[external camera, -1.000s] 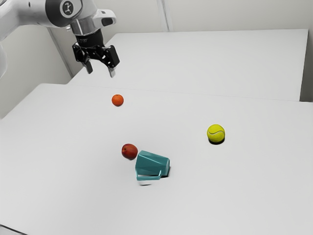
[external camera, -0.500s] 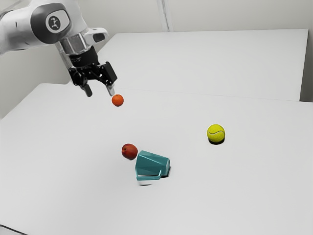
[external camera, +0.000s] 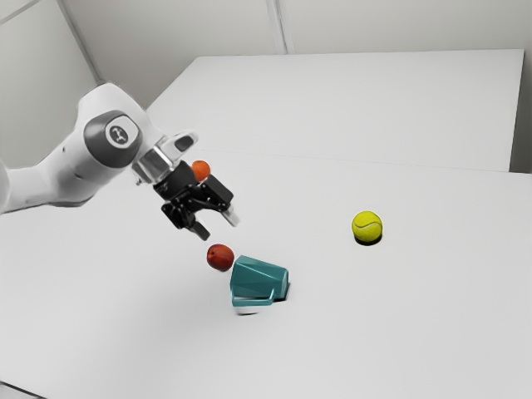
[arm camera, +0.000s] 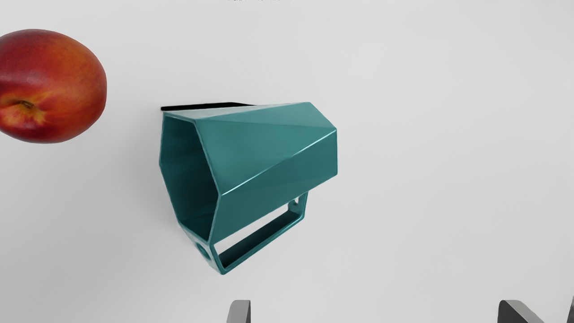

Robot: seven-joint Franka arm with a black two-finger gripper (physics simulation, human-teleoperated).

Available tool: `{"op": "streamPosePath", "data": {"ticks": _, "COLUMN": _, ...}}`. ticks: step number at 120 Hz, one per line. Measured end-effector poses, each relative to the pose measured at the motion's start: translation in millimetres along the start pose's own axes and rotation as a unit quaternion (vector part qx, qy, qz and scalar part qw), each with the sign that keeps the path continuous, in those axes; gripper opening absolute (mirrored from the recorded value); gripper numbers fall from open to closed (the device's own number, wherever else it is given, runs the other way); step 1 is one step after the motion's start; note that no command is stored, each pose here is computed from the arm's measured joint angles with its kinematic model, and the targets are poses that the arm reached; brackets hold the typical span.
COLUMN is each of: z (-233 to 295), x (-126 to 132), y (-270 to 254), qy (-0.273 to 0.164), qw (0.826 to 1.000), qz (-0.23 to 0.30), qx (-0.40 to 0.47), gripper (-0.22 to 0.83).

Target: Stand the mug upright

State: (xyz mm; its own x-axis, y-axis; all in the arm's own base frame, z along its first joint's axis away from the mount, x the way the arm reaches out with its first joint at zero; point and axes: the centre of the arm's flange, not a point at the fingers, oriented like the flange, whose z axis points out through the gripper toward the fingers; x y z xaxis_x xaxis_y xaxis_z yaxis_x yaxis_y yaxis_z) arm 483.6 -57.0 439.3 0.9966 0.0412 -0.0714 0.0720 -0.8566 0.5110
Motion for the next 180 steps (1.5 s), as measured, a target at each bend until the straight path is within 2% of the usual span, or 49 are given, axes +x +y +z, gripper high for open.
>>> {"op": "streamPosePath", "data": {"ticks": 31, "z": 36.5, "x": -7.1, "y": -50.2, "qy": 0.032, "qw": 0.997, "qz": 0.003, "qx": -0.075, "gripper": 0.62}}
{"op": "streamPosePath", "data": {"ticks": 53, "z": 66.2, "x": -6.2, "y": -69.6, "qy": 0.024, "qw": 0.994, "qz": 0.033, "qx": -0.097, "gripper": 0.62}}
{"op": "streamPosePath", "data": {"ticks": 100, "z": 88.7, "x": 1.1, "y": -87.8, "qy": 0.036, "qw": 0.985, "qz": 0.107, "qx": -0.129, "gripper": 0.62}}
{"op": "streamPosePath", "data": {"ticks": 151, "z": 120.4, "x": 4.1, "y": -99.6, "qy": 0.046, "qw": 0.971, "qz": 0.131, "qx": -0.194, "gripper": 0.62}}
{"op": "streamPosePath", "data": {"ticks": 160, "z": 124.8, "x": 3.8, "y": -98.9, "qy": 0.043, "qw": 0.969, "qz": 0.137, "qx": -0.203, "gripper": 0.57}}
{"op": "streamPosePath", "data": {"ticks": 180, "z": 128.4, "x": 3.0, "y": -98.5, "qy": 0.041, "qw": 0.964, "qz": 0.151, "qx": -0.215, "gripper": 0.36}}
